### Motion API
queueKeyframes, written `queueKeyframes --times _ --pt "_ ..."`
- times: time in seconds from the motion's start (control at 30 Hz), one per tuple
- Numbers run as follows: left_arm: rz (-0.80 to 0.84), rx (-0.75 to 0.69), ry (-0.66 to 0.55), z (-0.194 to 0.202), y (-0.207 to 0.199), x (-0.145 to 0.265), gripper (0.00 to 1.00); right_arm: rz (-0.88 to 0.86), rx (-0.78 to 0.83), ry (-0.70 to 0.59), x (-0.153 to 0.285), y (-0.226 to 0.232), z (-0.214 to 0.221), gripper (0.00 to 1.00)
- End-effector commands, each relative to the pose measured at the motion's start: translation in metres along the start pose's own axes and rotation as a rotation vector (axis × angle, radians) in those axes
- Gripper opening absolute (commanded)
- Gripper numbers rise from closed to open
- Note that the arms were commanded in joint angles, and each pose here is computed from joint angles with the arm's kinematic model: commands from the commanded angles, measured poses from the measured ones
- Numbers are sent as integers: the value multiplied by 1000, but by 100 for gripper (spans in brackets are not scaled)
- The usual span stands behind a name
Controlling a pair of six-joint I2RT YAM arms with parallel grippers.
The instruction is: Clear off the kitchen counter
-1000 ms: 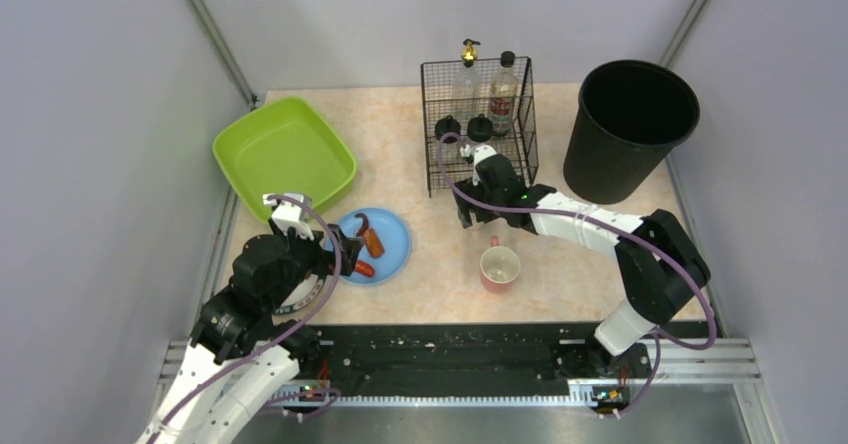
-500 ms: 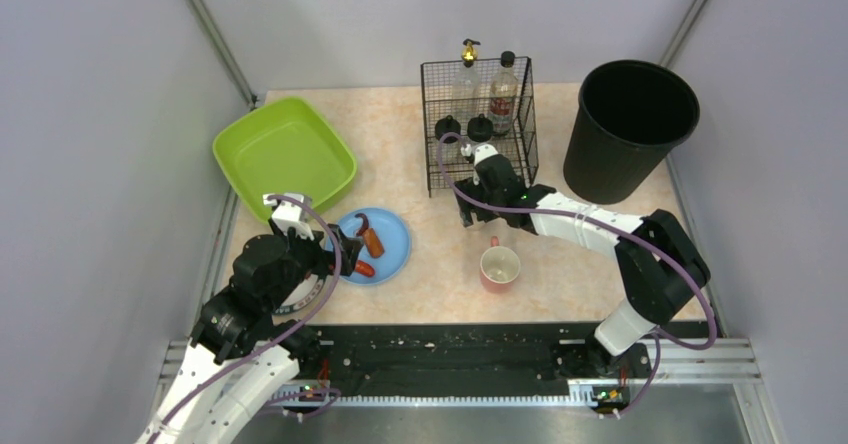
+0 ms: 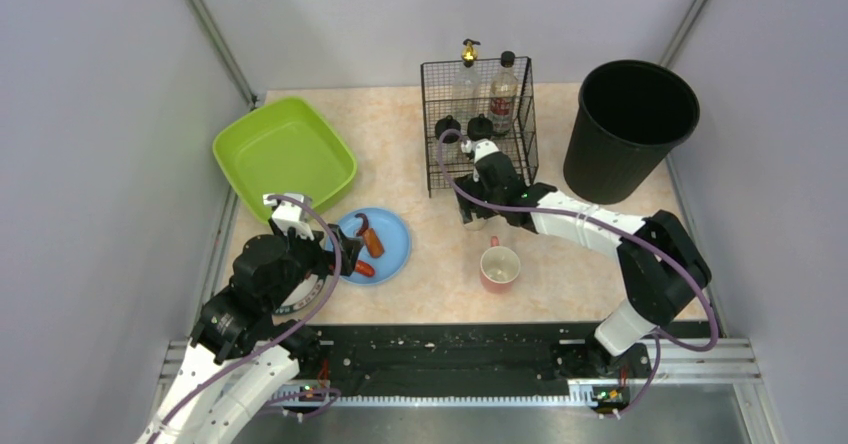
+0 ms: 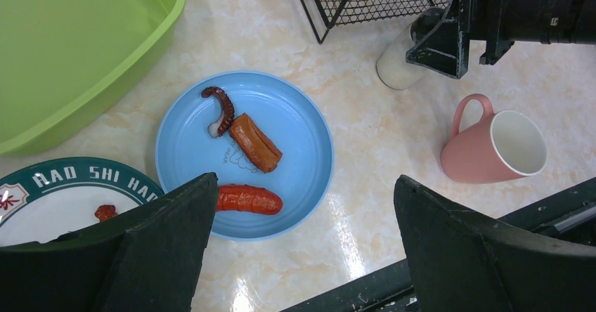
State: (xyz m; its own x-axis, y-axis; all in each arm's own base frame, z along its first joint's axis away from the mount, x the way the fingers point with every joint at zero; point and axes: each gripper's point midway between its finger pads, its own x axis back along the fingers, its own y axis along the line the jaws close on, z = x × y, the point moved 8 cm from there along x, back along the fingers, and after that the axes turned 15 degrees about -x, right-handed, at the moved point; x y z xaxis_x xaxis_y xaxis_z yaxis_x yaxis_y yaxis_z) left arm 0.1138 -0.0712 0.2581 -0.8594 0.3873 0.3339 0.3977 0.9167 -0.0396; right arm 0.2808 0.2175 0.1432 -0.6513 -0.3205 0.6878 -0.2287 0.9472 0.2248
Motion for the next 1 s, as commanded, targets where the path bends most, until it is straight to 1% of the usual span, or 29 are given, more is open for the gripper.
queueKeyframes --times 0.0,0.23,0.4,0.57,0.6,0.63,0.7,0.77,0.93,0.97 --pt "5 -6 -41 -7 0 0 99 -61 -23 -123 18 19 -34 79" --pt "7 -6 -42 -6 0 0 99 -63 -21 -113 15 20 -34 77" --pt "6 -5 -45 -7 0 1 99 -68 -22 -109 15 21 -33 69" --pt "5 -6 -46 -7 0 1 99 -70 -16 -110 16 22 -33 52" --pt "5 -5 -47 -7 0 1 99 -71 -16 -111 17 22 -34 48" --pt "5 -6 -48 -7 0 1 99 -71 -17 -115 18 23 -35 42" --pt "5 -6 -46 -7 0 1 99 -82 -18 -133 23 25 -38 34" --pt "5 -6 -45 -6 0 1 99 -94 -20 -157 30 28 -43 28" --pt "3 -6 -45 -7 0 1 99 -128 -33 -234 56 34 -65 18" --pt "3 -6 -44 -7 0 0 99 -138 -35 -249 62 36 -69 15"
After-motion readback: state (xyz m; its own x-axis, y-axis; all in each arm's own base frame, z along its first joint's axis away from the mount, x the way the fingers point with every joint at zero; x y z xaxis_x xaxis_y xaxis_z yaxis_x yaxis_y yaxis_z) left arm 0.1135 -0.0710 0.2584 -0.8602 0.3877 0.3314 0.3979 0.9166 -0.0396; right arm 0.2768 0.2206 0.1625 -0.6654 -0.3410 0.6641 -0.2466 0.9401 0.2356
